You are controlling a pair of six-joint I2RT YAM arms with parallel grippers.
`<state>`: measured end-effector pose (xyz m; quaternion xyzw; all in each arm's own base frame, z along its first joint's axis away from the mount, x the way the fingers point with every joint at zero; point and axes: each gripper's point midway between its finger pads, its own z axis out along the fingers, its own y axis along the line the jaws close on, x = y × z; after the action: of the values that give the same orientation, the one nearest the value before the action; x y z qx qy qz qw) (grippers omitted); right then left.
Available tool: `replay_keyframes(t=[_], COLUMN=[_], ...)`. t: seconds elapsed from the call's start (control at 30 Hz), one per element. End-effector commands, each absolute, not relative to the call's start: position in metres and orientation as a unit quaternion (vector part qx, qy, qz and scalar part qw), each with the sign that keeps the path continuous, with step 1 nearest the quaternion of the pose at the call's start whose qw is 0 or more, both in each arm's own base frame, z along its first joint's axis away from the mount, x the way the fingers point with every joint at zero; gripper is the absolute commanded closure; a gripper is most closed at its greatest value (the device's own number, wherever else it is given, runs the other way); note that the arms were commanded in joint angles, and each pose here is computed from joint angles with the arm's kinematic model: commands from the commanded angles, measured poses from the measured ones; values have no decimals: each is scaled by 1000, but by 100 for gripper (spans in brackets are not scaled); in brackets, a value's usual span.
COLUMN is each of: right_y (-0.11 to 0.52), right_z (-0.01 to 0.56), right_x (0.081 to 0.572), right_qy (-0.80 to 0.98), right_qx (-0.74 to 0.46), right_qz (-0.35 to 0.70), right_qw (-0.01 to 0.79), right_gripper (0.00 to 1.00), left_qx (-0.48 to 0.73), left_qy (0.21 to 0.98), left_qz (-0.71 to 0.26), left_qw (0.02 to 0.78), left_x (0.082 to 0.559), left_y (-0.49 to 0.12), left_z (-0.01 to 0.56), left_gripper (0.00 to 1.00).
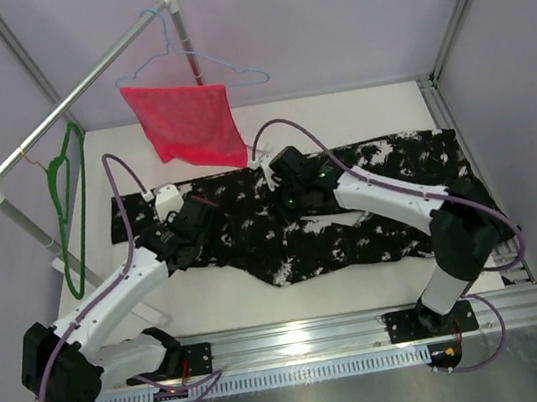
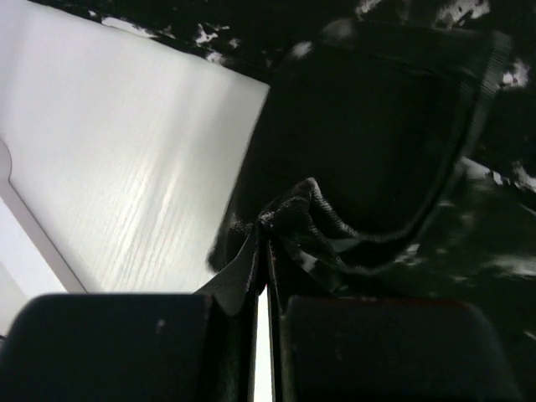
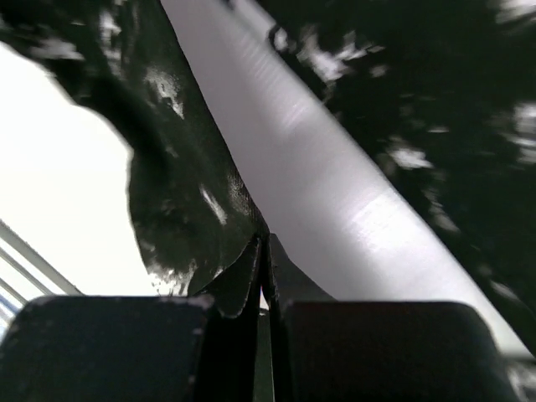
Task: Place the trousers on the hanger
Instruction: Fold the trousers
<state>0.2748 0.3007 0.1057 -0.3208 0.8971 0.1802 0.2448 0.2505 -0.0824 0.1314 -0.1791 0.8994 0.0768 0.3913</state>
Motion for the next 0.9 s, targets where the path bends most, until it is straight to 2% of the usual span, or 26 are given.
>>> replay_keyframes(t=[0.0,0.2,0.4,0.5,0.53,0.63,0.87], right_y=[275,260,273,289,292,299,306], right_z=[142,164,166,170,169,159,136], right_x=[292,286,260,238,233,215,201], right_qy=[897,881,874,853,850,841,844], right_qx=[-262,-247,-265,-278,-279,-288,-314], right_qz=[135,139,208,281,296,330,319], right_qw=[330,378,350,340,335,317,294], right_gripper=[96,96,96,96,96,96,96], left_qx=[-209,-236,-247,-240,-242,-244,-232], left_qy=[876,877,895,899,899,901,903], left_qz=[64,69,58,75,76,75,-17], left_qw=[430,414,368,360,358,350,362], left_x=[276,300,328,331,331,324,318], left_y=[-82,-73,-71,-68,-67,-67,-99], left_z=[146,123,105,107,107,114,150], left_gripper=[100,100,98,77,60,44,37])
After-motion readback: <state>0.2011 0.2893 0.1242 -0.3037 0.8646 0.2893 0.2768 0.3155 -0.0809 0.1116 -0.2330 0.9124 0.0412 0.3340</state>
